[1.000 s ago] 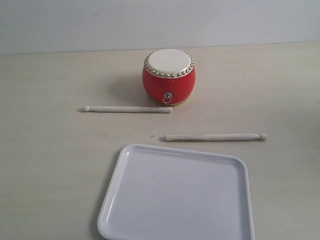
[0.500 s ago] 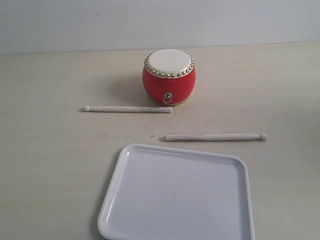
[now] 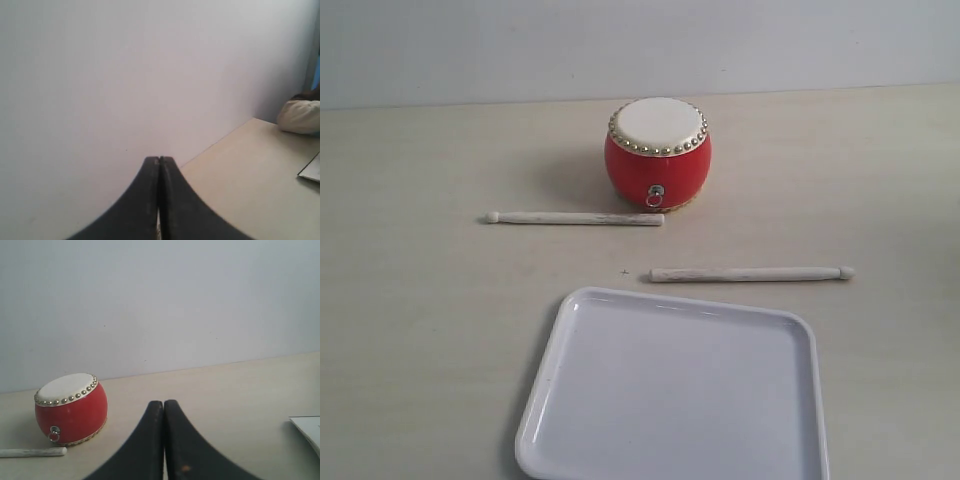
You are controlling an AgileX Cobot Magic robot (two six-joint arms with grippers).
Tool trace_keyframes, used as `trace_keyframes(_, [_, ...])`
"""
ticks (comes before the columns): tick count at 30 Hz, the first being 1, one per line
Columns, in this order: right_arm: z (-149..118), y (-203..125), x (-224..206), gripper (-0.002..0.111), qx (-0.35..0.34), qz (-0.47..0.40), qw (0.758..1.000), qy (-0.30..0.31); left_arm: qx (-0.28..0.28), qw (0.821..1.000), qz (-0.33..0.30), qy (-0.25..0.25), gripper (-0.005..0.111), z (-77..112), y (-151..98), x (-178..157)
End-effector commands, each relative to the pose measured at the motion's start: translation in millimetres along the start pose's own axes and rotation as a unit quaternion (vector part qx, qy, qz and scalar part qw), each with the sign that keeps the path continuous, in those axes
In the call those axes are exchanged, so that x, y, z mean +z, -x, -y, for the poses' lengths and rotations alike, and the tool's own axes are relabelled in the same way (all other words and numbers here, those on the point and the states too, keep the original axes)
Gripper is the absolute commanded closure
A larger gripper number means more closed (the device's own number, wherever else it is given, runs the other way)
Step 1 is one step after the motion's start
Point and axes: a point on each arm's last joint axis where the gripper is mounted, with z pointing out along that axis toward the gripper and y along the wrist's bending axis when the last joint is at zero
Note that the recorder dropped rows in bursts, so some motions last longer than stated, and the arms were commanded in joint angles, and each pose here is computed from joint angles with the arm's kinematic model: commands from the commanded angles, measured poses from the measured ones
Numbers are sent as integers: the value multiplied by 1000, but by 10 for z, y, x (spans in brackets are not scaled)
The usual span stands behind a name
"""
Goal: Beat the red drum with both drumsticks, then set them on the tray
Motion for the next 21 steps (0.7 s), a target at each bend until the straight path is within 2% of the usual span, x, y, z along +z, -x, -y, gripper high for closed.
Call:
trace_keyframes(1, [1, -10, -1, 108, -4, 3, 1000, 1, 25, 999, -11, -32, 107, -53, 84, 352])
trace_keyframes(3, [1, -10, -1, 108, -4, 3, 1000, 1, 84, 996, -16, -30, 107, -84, 40, 498])
trace_keyframes(5, [1, -10, -1, 108, -4, 3, 1000, 1, 179, 984, -27, 3, 107, -159, -32, 603])
trace_keyframes(6, [1, -10, -1, 108, -4, 3, 1000, 1, 232, 971, -38, 42, 107, -225, -48, 630])
trace_keyframes(8, [1, -10, -1, 108, -4, 3, 1000, 1, 302, 938, -74, 151, 107, -392, -63, 643])
trace_keyframes(10, [1, -10, -1, 108, -4, 3, 1000, 1, 339, 888, -134, 281, 107, -595, -119, 626])
trace_keyframes(11, [1, -10, -1, 108, -4, 3, 1000, 1, 349, 871, -153, 312, 107, -650, -141, 623])
trace_keyframes(12, [1, -10, -1, 108, -4, 3, 1000, 1, 354, 857, -169, 335, 107, -706, -172, 624])
trace_keyframes(13, [1, -10, -1, 108, -4, 3, 1000, 1, 323, 862, -177, 348, 107, -741, -207, 615])
trace_keyframes(15, [1, -10, -1, 108, -4, 3, 1000, 1, 248, 884, -190, 348, 107, -762, -292, 615])
trace_keyframes(17, [1, -10, -1, 108, -4, 3, 1000, 1, 187, 904, -220, 317, 107, -671, -409, 671])
trace_keyframes(19, [1, -10, -1, 108, -4, 3, 1000, 1, 175, 904, -287, 265, 107, -545, -559, 722])
trace_keyframes(21, [1, -10, -1, 108, -4, 3, 1000, 1, 187, 897, -354, 187, 107, -406, -731, 786])
